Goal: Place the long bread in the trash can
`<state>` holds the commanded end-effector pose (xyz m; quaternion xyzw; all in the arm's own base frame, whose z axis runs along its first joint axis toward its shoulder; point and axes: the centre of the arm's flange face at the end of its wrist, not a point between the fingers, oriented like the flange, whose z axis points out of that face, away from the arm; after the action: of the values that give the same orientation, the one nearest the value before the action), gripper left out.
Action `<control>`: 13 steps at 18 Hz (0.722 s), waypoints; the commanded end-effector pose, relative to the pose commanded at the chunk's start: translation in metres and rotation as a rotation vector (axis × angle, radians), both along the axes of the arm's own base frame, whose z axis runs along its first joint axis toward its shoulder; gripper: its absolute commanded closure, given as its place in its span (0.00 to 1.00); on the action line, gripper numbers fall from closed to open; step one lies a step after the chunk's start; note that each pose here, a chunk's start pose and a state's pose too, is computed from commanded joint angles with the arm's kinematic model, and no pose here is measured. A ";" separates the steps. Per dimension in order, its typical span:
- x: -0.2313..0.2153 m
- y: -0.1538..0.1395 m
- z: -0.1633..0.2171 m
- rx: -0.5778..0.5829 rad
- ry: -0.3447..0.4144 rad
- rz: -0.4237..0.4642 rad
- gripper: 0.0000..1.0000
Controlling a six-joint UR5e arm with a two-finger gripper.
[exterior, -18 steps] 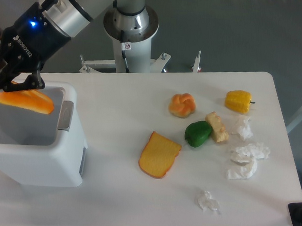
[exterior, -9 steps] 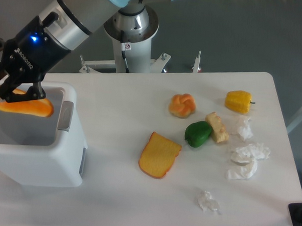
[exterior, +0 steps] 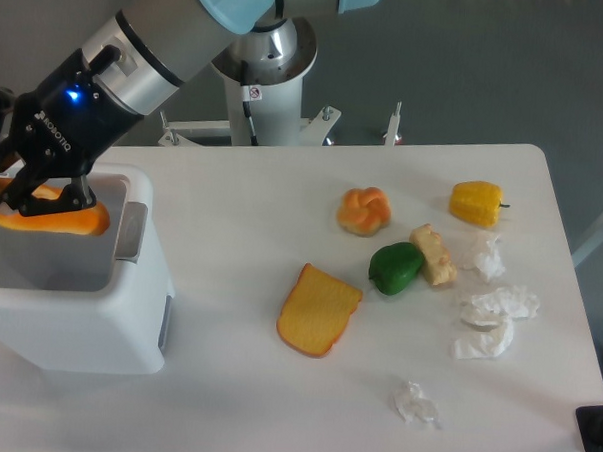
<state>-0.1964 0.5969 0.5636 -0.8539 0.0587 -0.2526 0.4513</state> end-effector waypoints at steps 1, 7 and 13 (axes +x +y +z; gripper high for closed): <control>0.000 0.000 -0.001 -0.002 0.000 0.001 0.32; -0.002 0.002 -0.005 -0.007 -0.004 0.001 0.31; -0.001 0.001 -0.011 -0.018 -0.012 0.001 0.28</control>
<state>-0.1970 0.5976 0.5524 -0.8563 0.0534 -0.2582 0.4442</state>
